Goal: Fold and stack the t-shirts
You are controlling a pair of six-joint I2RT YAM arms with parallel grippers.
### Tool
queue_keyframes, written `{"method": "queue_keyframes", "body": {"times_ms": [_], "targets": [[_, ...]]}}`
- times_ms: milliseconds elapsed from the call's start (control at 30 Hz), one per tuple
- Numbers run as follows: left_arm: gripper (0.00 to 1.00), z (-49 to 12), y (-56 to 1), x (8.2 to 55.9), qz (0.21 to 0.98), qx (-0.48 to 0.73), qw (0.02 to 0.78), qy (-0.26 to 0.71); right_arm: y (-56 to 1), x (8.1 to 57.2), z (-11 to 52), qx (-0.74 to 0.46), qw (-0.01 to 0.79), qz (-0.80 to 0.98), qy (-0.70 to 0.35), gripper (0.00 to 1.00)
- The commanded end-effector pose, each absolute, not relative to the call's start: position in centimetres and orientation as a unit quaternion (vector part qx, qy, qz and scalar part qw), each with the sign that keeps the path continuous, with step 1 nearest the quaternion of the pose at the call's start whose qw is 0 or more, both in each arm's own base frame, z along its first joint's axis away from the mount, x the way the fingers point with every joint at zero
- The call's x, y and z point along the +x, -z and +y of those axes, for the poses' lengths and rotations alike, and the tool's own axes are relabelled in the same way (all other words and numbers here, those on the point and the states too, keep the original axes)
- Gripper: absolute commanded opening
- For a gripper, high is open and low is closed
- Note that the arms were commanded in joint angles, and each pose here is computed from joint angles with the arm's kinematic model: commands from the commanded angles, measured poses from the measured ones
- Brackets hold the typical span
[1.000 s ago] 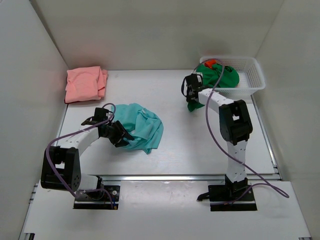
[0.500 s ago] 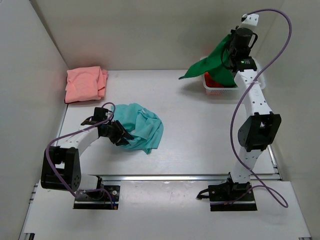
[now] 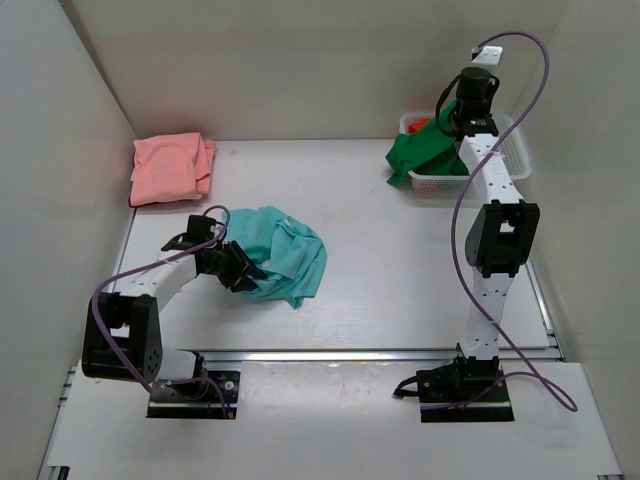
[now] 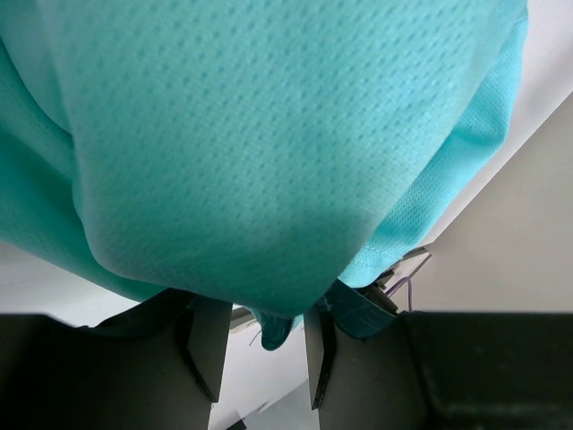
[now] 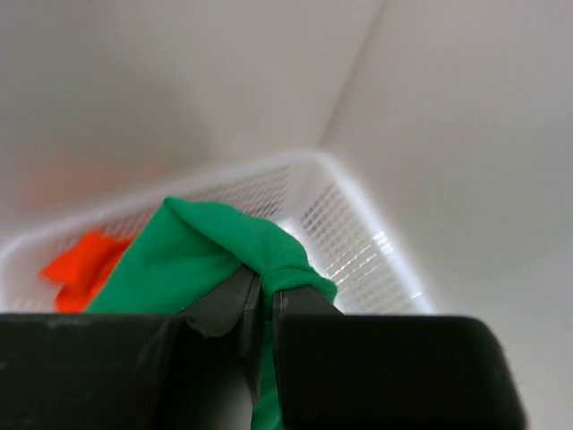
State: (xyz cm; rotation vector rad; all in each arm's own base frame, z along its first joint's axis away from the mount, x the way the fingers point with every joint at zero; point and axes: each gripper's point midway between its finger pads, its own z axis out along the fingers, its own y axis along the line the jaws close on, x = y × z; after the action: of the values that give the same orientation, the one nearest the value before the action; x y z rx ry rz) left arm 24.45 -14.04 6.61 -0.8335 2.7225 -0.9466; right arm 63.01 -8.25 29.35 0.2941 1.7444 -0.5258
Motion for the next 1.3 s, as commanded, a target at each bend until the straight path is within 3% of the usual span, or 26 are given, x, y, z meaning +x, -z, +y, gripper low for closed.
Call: {"method": "queue_keyframes", "body": {"times_ms": [0, 300, 433, 500, 533, 567, 633, 767, 800, 833, 900, 1000, 1133, 1267], "targets": [[0.46, -14.5, -7.3, 24.4, 0.903, -0.263, 0.081, 0.331, -41.0, 60.6, -11.1, 0.198, 0.687, 0.636, 0.290, 0.00], [0.45, -14.3, -7.5, 25.0, 0.903, -0.266, 0.089, 0.326, -41.0, 59.5, -13.9, 0.229, 0.660, 0.617, 0.362, 0.00], [0.47, -14.4, -7.3, 24.9, 0.903, -0.265, 0.084, 0.328, -40.6, 60.5, -13.2, 0.203, 0.664, 0.630, 0.348, 0.03], [0.51, -14.5, -7.6, 25.3, 0.901, -0.262, 0.090, 0.334, -40.4, 61.0, -12.3, 0.179, 0.666, 0.649, 0.322, 0.32], [0.51, -14.7, -7.8, 25.4, 0.902, -0.253, 0.094, 0.337, -41.2, 60.7, -11.5, 0.169, 0.677, 0.649, 0.303, 0.54], [0.53, -14.7, -8.0, 25.8, 0.900, -0.254, 0.098, 0.339, -40.3, 60.9, -10.6, 0.142, 0.670, 0.673, 0.279, 0.69], [0.56, -14.8, -8.9, 26.7, 0.899, -0.244, 0.116, 0.345, -42.3, 58.9, -8.3, 0.135, 0.686, 0.684, 0.208, 0.82], [0.60, -14.9, -9.4, 27.3, 0.901, -0.233, 0.128, 0.344, -40.6, 54.3, 0.9, 0.066, 0.679, 0.727, 0.081, 0.84], [0.19, -15.2, -9.8, 27.5, 0.894, -0.241, 0.126, 0.355, -36.0, 51.4, 11.0, -0.029, 0.647, 0.762, -0.035, 0.79], [0.00, -15.2, -10.0, 28.0, 0.891, -0.249, 0.128, 0.357, -33.3, 50.4, 13.1, -0.055, 0.623, 0.778, -0.066, 0.77], [0.00, -15.5, -11.3, 28.9, 0.891, -0.242, 0.138, 0.359, -30.8, 46.4, 20.4, -0.142, 0.582, 0.784, -0.161, 0.75], [0.00, -15.1, -13.8, 30.5, 0.895, -0.226, 0.173, 0.342, -27.7, 41.9, 26.4, -0.221, 0.504, 0.792, -0.262, 0.76], [0.00, -14.7, -20.0, 33.3, 0.884, -0.205, 0.247, 0.341, -24.9, 38.3, 29.5, -0.266, 0.425, 0.798, -0.334, 0.79], [0.00, -15.4, -23.5, 34.3, 0.873, -0.185, 0.280, 0.353, -23.6, 35.4, 32.2, -0.328, 0.393, 0.769, -0.382, 0.87]]}}
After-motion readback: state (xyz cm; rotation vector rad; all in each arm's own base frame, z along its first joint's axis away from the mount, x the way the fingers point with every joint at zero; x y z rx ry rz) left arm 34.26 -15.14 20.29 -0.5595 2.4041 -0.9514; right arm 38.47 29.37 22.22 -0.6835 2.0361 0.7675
